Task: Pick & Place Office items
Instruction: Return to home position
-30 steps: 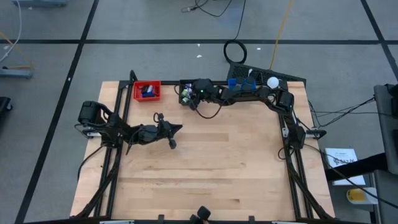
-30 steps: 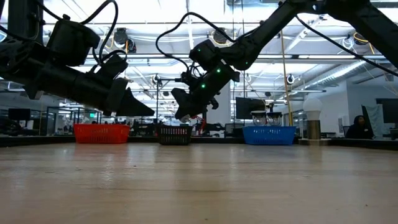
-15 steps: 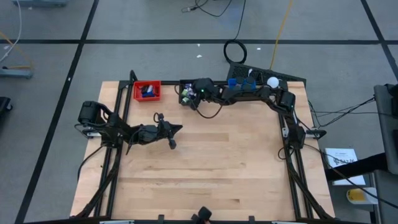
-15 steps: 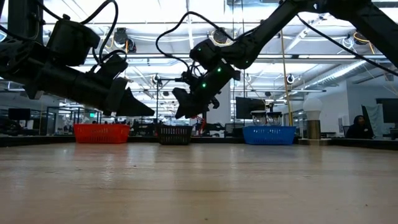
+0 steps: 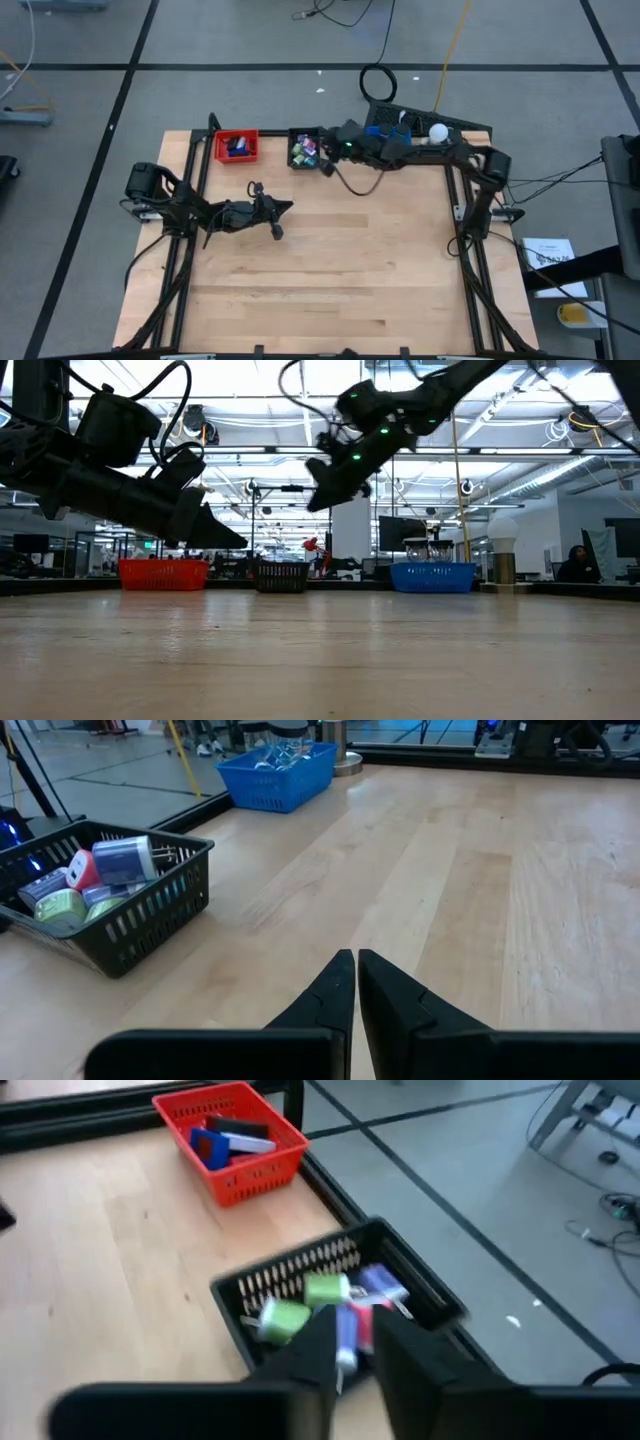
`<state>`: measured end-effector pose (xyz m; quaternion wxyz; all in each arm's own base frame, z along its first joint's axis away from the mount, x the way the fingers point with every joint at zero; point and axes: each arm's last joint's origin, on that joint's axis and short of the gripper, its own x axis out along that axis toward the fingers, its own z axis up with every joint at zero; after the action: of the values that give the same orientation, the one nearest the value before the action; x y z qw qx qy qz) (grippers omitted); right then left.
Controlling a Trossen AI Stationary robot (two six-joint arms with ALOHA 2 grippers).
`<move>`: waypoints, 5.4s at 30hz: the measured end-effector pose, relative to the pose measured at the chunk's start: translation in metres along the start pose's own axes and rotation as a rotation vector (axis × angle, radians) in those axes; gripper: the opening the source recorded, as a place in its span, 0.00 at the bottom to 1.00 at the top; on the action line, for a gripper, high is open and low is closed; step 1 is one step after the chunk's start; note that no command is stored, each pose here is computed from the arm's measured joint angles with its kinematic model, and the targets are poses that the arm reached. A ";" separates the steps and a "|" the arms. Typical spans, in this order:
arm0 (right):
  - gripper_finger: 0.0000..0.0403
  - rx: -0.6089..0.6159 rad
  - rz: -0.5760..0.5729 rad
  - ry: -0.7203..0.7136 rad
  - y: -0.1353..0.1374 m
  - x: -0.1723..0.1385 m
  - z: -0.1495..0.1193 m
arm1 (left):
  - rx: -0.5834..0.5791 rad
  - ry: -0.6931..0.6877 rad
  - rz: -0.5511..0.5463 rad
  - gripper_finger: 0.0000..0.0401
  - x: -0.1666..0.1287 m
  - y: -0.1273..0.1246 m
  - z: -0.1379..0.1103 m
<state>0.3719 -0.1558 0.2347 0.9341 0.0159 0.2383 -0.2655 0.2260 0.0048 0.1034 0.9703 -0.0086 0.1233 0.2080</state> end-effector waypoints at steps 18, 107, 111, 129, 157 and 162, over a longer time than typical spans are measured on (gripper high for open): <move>0.00 -0.066 0.187 -0.289 -0.016 -0.137 -0.109 | 0.034 -0.105 -0.084 0.06 -0.030 0.004 0.015; 0.00 0.095 0.076 -0.517 -0.046 -0.238 -0.199 | -0.197 -0.233 -0.045 0.06 -0.120 0.091 0.032; 0.00 0.095 0.076 -0.516 -0.046 -0.238 -0.199 | -0.187 -0.234 -0.043 0.06 -0.120 0.091 0.032; 0.01 0.096 0.078 -0.514 -0.046 -0.238 -0.199 | -0.184 -0.236 -0.042 0.06 -0.121 0.091 0.033; 0.01 0.096 0.078 -0.513 -0.046 -0.238 -0.199 | -0.185 -0.237 -0.041 0.06 -0.121 0.091 0.033; 0.01 0.096 0.078 -0.513 -0.046 -0.238 -0.199 | -0.185 -0.237 -0.041 0.06 -0.121 0.091 0.033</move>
<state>0.0845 -0.0476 0.1707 0.9717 0.0016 -0.0202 -0.2355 0.0904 0.0414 0.1675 0.9771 -0.0760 -0.0120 0.1982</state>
